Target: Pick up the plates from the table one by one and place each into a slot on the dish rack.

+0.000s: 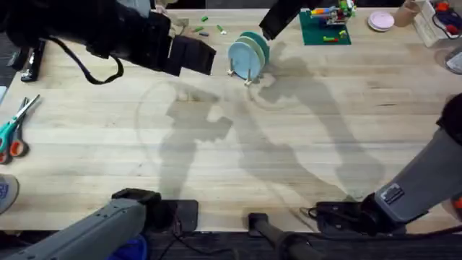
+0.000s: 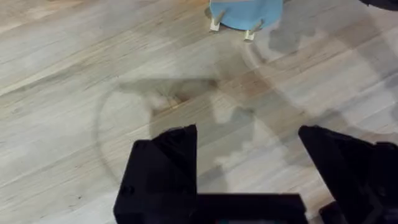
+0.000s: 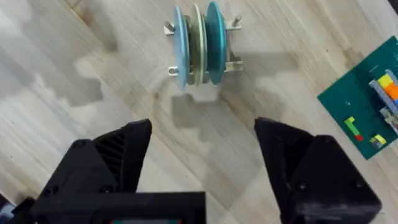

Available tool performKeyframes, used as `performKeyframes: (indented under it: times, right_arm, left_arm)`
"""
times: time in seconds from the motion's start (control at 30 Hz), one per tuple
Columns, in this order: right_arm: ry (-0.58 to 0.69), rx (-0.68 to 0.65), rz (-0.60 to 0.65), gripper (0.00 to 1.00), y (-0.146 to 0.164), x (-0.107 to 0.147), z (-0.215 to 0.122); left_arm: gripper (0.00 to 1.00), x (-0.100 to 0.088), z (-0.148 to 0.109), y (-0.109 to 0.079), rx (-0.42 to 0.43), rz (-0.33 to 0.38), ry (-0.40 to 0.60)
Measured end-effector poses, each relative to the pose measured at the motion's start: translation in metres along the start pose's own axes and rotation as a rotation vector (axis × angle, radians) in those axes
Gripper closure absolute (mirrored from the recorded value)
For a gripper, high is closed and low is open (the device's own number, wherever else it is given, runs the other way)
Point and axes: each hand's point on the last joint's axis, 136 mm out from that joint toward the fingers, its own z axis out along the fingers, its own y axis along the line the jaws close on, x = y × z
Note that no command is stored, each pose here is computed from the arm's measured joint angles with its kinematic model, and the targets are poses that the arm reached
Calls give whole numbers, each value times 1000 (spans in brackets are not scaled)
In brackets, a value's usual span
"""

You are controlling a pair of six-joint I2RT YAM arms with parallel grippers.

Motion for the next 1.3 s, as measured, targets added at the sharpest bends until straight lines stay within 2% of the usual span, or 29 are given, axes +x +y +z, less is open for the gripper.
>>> performKeyframes:
  times: [0.23, 0.5, 0.8, 1.3]
  right_arm:
    - [-9, -9, 0, 9, 7, 9, -3]
    - [-123, 42, -17, 7, 26, 36, -34]
    - [-179, 62, 42, 7, 45, 67, -57]
    - [-83, 19, 102, 7, 56, 92, -54]
  left_arm:
    - [6, 0, 0, 0, 0, 0, 0]
    - [6, 2, 0, 0, 1, -2, 7]
    - [6, 8, 0, -1, 5, -9, 30]
    - [6, 10, 0, -3, 12, -13, 42]
